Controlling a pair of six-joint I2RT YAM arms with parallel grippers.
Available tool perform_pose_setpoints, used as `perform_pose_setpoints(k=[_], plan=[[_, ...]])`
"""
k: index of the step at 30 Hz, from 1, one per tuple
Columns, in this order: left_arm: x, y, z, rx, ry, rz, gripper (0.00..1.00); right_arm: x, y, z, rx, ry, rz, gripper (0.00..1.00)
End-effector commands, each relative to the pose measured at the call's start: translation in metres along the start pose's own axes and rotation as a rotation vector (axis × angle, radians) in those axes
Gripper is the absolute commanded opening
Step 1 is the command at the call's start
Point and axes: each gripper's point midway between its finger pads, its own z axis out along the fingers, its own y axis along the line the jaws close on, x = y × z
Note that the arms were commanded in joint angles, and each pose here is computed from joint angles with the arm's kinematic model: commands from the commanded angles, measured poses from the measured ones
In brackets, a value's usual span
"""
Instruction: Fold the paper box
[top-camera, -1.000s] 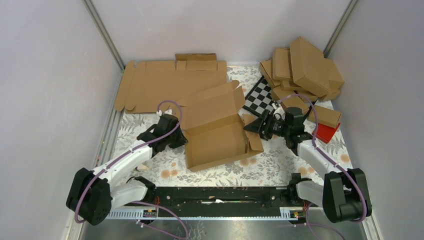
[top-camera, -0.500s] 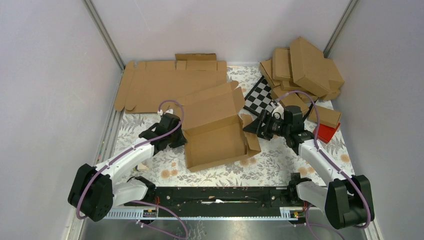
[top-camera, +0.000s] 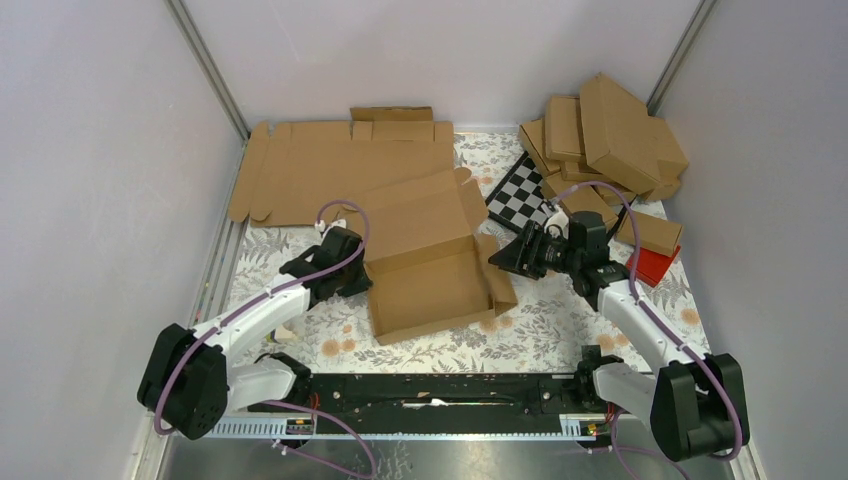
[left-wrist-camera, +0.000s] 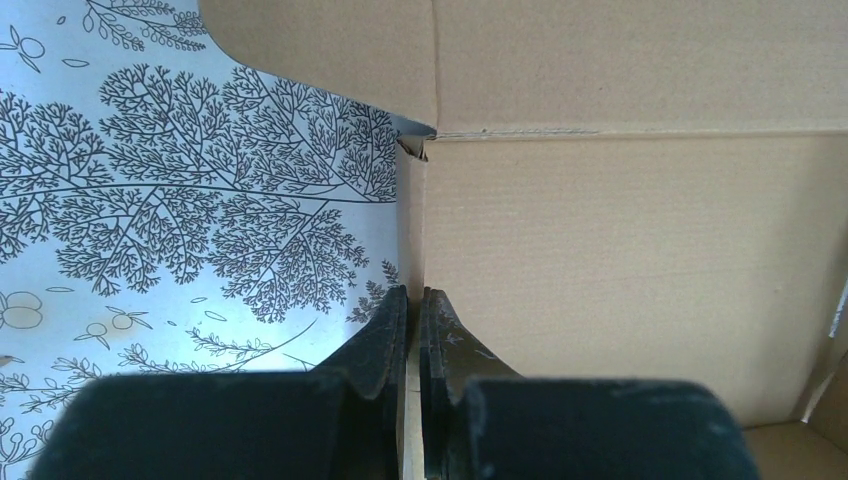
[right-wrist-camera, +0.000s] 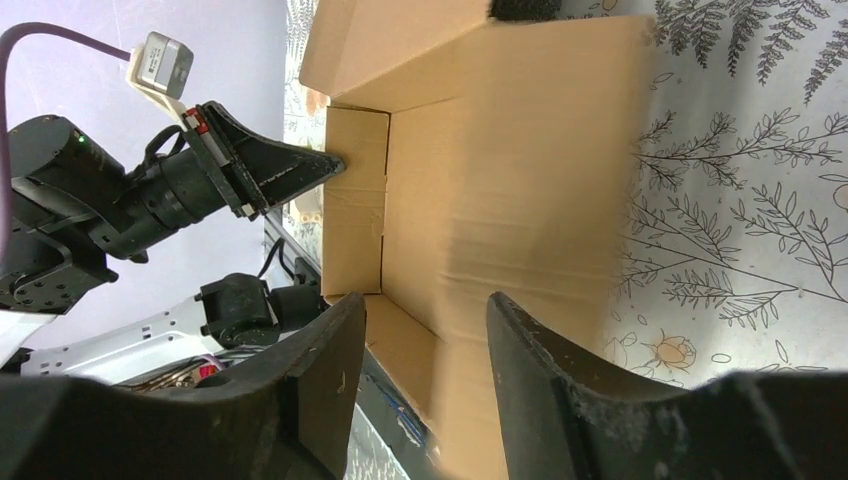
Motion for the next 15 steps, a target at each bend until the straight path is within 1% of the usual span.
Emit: perform_pose_setpoints(k=[1, 4, 7, 8, 10, 12, 15], plan=[[-0.022, -0.020, -0.006, 0.039, -0.071, -0.007, 0.00, 0.008, 0.001, 0.003, -0.003, 0.059, -0.006, 0.55], [-0.022, -0.021, -0.005, 0.033, -0.072, 0.001, 0.00, 0.020, -0.008, 0.010, 0.038, 0.117, 0.003, 0.55], [-0.020, -0.022, -0.005, 0.029, -0.074, 0.010, 0.00, 0.022, -0.013, 0.014, 0.086, 0.123, -0.023, 0.56], [-0.021, -0.022, -0.005, 0.028, -0.076, 0.011, 0.00, 0.021, -0.014, 0.013, 0.102, 0.119, -0.032, 0.57], [-0.021, -0.020, -0.006, 0.020, -0.081, 0.013, 0.00, 0.012, -0.018, 0.007, 0.157, 0.071, -0.073, 0.69], [-0.021, -0.019, -0.006, 0.012, -0.084, 0.016, 0.00, 0.000, -0.021, -0.001, 0.211, 0.013, -0.114, 0.71], [-0.020, -0.018, -0.006, 0.013, -0.083, 0.016, 0.00, -0.014, -0.016, -0.011, 0.216, -0.051, -0.143, 0.71]])
